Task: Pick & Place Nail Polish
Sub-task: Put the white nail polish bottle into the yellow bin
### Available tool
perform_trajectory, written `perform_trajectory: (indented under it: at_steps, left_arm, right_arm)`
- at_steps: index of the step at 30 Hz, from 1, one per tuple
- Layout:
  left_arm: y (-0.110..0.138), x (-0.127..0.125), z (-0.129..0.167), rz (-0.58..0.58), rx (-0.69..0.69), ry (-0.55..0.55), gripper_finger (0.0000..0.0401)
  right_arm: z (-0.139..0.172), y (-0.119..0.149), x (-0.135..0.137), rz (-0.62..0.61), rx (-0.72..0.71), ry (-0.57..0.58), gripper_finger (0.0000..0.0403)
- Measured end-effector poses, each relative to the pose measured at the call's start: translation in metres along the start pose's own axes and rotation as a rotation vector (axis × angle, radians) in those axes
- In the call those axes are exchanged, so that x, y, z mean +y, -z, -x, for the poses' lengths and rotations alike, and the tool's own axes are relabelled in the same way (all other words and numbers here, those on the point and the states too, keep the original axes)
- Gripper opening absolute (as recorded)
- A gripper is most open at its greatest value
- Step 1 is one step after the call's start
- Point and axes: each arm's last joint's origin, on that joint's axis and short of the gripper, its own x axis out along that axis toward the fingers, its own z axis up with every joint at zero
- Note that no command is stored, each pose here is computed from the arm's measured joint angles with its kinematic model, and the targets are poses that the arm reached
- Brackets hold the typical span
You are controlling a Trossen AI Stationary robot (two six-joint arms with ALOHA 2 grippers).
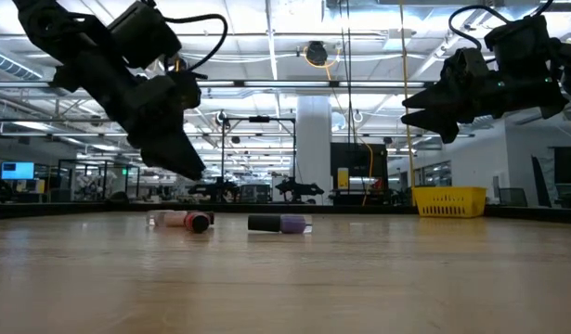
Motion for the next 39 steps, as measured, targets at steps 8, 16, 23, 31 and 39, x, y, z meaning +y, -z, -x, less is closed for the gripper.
perform_trajectory:
  at_steps: [8, 16, 23, 31, 39]
  left_arm:
    - [0.013, 0.007, -0.016, 0.069, 0.065, -0.132, 0.0152]
    - [0.027, 0.010, -0.034, 0.090, 0.139, -0.148, 0.0152]
    - [0.033, 0.012, -0.040, 0.076, 0.179, -0.167, 0.0152]
    - [0.039, 0.013, -0.042, 0.014, 0.241, -0.171, 0.0116]
    - [0.040, 0.013, -0.041, 0.012, 0.252, -0.172, 0.0038]
  right_arm:
    - [0.000, 0.000, 0.000, -0.001, -0.001, 0.000, 0.0201]
    - [0.000, 0.000, 0.000, 0.000, -0.003, -0.001, 0.0199]
    - [0.000, 0.000, 0.000, 0.000, -0.003, -0.001, 0.0198]
    - [0.000, 0.000, 0.000, 0.001, -0.003, -0.001, 0.0197]
    - [0.000, 0.000, 0.000, 0.001, 0.000, 0.000, 0.0196]
